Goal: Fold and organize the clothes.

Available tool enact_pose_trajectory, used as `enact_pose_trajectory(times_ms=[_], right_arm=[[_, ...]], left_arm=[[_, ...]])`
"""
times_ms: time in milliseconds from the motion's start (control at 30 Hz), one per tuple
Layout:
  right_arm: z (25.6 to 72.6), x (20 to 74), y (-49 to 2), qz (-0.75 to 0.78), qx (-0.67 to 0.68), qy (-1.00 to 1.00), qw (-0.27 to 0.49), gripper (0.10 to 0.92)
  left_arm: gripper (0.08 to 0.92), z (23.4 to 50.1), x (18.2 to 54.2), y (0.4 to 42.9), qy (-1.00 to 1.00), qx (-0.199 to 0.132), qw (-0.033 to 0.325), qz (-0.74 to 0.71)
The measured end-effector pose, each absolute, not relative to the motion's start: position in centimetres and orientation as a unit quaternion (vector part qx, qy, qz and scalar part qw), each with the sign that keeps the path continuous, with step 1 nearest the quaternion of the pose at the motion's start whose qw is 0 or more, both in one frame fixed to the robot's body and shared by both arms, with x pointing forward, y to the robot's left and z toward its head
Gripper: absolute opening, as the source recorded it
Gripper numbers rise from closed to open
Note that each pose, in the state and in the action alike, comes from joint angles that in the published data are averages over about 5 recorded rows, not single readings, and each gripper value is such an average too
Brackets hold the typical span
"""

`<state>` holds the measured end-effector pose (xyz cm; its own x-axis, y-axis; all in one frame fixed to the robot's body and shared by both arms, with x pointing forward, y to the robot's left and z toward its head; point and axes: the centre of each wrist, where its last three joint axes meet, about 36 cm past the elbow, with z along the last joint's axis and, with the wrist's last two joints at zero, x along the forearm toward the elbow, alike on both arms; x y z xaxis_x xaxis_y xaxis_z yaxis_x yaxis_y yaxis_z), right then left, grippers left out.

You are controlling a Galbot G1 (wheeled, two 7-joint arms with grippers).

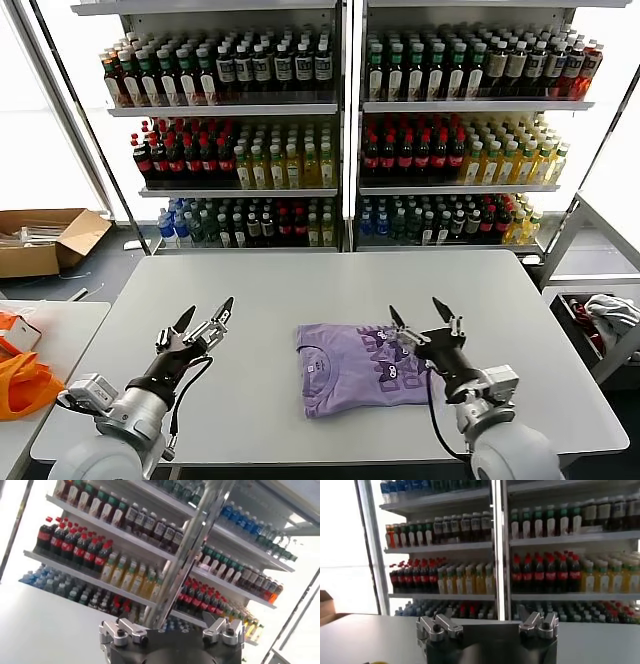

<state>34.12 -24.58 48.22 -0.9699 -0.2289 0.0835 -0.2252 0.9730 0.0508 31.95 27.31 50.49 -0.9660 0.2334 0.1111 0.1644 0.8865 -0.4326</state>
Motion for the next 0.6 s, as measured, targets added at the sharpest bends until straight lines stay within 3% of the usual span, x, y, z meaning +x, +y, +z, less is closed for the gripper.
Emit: enact_pose_trajectory(times_ms=[267, 600], right_arm=[[48.9, 30.6, -31.3, -0.025, 0.058, -0.998, 0.007, 0.823], [47.8, 27.7, -35.1, -0.011, 0.008, -1.0, -0.003, 0.823]], left_arm=[[0.823, 50.9, 30.9, 29.1, -0.975, -0.101, 0.067, 0.187], [0.823, 50.5, 30.0, 31.5, -0.984, -0.086, 0.047, 0.146]])
